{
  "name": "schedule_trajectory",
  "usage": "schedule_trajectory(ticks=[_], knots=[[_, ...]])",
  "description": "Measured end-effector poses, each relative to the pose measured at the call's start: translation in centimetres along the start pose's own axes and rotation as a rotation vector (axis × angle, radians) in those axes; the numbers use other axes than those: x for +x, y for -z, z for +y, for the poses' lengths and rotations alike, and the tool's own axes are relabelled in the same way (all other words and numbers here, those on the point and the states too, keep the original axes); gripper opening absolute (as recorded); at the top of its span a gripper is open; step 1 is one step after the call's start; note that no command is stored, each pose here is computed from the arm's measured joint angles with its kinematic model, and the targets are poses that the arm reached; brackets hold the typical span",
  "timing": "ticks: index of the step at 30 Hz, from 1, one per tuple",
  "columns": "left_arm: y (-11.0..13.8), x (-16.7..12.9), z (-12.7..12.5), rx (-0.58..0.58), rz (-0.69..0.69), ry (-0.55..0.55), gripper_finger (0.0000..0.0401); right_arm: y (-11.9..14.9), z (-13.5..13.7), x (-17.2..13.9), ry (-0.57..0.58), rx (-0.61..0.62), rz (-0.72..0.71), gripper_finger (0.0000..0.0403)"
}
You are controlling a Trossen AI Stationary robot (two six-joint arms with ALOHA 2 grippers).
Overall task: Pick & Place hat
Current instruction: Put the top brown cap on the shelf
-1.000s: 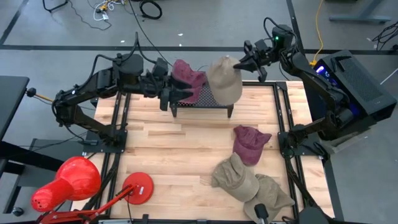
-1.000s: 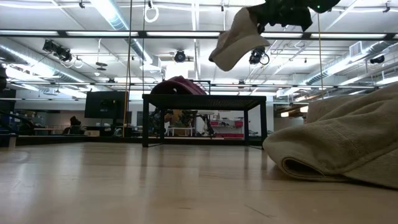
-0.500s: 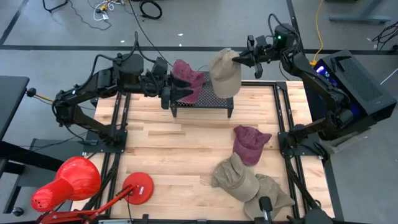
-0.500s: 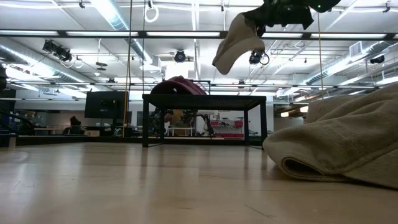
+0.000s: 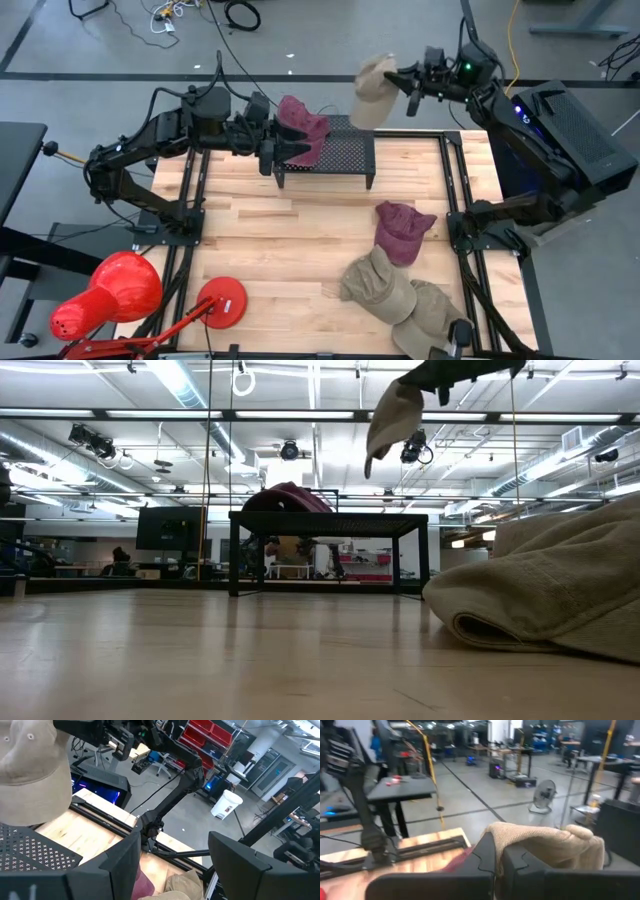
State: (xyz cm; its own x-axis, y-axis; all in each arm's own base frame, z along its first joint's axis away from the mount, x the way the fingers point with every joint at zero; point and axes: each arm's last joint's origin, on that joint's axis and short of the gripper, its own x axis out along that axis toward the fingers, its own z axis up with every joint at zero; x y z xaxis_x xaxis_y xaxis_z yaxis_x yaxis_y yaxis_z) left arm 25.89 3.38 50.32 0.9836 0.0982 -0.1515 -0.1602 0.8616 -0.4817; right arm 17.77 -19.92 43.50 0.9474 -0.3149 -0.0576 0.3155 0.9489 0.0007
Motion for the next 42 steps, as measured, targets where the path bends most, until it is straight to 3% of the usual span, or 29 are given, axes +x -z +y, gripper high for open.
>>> schedule_trajectory(ticks=[8,12,20,25,32,42], knots=[[0.0,0.0,0.0,0.0,-0.002,-0.003,0.0238,0.6,1.9,-1.3,-0.01,-0.005,-0.057,0.0],[0.0,0.0,0.0,0.0,-0.002,-0.004,0.0238,1.3,2.9,-2.4,-0.108,-0.005,-0.191,0.0],[0.0,0.0,0.0,-0.001,-0.002,-0.004,0.0238,4.5,3.2,-2.7,-0.279,0.113,-0.255,0.0],[0.0,0.0,0.0,-0.001,-0.004,-0.007,0.0238,7.1,3.0,-2.2,-0.287,0.173,-0.224,0.0],[0.0,0.0,0.1,0.0,-0.011,-0.02,0.0238,9.4,2.8,-2.0,-0.272,0.168,-0.211,0.0],[0.0,0.0,0.1,-0.001,-0.015,-0.028,0.0238,11.2,2.0,-0.7,-0.293,0.178,-0.163,0.0]])
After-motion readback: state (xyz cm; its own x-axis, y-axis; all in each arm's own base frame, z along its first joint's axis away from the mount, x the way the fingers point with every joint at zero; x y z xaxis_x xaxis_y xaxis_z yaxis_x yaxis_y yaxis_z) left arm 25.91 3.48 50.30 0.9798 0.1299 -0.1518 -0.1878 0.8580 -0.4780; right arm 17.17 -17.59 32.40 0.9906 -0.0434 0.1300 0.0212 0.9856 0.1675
